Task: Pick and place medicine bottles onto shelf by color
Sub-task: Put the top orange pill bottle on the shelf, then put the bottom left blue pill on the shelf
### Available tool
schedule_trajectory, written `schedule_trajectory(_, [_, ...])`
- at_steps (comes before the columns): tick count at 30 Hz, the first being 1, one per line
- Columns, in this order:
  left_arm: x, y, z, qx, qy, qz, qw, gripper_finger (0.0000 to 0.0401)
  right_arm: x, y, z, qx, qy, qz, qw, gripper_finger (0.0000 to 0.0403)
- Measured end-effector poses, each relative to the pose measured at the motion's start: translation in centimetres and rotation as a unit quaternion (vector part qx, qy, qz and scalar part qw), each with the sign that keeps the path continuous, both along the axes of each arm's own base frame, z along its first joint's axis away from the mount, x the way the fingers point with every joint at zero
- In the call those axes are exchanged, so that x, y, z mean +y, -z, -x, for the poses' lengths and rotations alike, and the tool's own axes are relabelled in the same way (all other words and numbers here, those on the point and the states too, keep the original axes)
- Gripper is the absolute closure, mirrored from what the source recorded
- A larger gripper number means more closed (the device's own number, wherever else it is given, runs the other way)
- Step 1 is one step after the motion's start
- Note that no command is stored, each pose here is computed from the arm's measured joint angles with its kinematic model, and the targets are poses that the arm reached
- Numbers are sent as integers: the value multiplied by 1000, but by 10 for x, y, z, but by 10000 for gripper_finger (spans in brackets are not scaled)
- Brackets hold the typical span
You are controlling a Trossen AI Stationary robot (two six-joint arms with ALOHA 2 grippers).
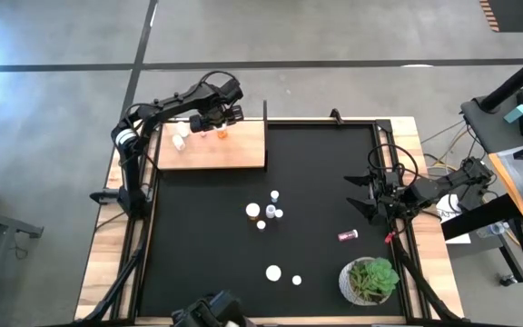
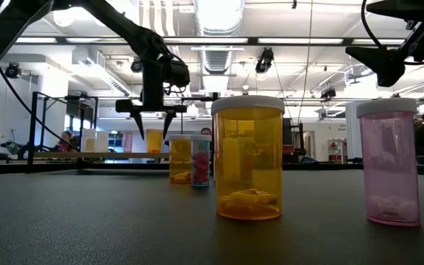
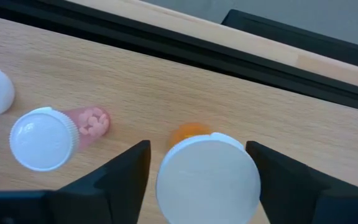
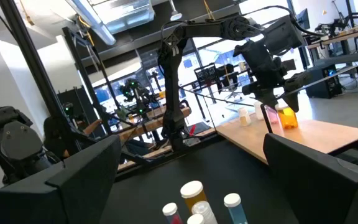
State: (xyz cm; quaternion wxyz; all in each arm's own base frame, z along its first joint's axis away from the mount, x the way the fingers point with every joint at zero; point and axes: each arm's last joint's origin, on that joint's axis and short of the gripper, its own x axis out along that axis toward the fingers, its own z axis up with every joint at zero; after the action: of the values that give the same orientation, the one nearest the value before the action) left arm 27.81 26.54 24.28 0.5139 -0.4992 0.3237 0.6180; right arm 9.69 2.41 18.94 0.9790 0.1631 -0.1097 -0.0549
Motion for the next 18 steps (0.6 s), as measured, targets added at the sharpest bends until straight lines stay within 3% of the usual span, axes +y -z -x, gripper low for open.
schedule_trajectory(11, [2,-3,-1,-8,-2,-7,1000,102,0,0,0,0,0,0,1000,19])
schedule_trajectory(18, [-7,-29,5,-30,14,-29,999,90,0,0,0,0,0,0,1000,19])
